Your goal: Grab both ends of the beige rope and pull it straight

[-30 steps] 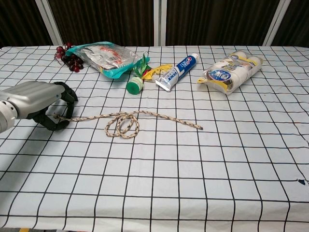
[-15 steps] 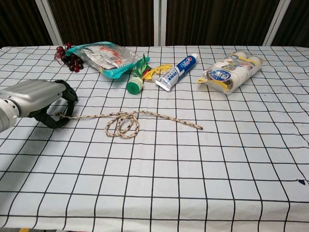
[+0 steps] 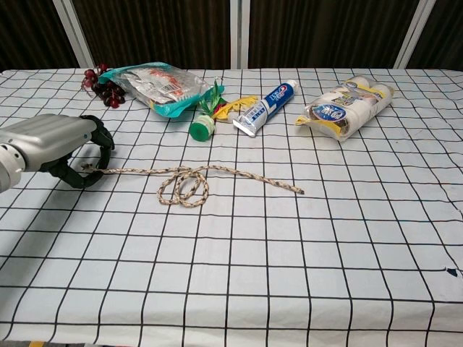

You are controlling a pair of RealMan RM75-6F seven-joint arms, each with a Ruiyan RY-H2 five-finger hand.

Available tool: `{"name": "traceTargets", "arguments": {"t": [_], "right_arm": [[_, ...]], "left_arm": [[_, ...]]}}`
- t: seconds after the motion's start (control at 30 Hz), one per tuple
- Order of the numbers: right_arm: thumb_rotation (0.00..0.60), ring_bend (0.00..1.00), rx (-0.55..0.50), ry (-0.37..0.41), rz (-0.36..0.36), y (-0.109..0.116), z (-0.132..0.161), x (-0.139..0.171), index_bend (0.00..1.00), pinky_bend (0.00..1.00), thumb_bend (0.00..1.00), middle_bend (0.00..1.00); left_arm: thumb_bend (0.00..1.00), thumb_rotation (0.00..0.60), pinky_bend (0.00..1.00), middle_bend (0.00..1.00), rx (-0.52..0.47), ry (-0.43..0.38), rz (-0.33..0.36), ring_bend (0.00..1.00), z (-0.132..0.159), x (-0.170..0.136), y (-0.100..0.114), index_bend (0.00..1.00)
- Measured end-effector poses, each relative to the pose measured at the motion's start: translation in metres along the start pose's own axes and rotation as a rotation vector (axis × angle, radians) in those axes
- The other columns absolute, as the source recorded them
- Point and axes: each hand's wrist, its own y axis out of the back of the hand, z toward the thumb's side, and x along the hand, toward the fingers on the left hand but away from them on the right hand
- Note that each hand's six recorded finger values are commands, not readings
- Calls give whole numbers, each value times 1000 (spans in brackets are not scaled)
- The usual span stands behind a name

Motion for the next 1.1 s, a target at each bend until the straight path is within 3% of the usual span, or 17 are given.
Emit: {"name": "traceTargets", "arguments": {"t": [0.23,0.57,0.8,1.1], "right_arm": [[600,0,-18,121,59,-31,55,-18,75,0,212,4],[600,0,-72,229,71,-62,122,-52,200,0,218,35],[600,0,-119,235,76,-78,148,-71,285,0,235,58],[600,0,-160,209,116,-103,168,-82,295,0,249,61]], "left_arm": [[416,600,207,245,-7,0,1,54,-1,-1,1,589],[416,600,207,249,-16,4,8,54,-4,-2,4,595],[416,600,207,253,-19,4,7,54,-4,-2,5,597],[416,600,207,256,-16,10,4,55,-8,-2,4,599]]}}
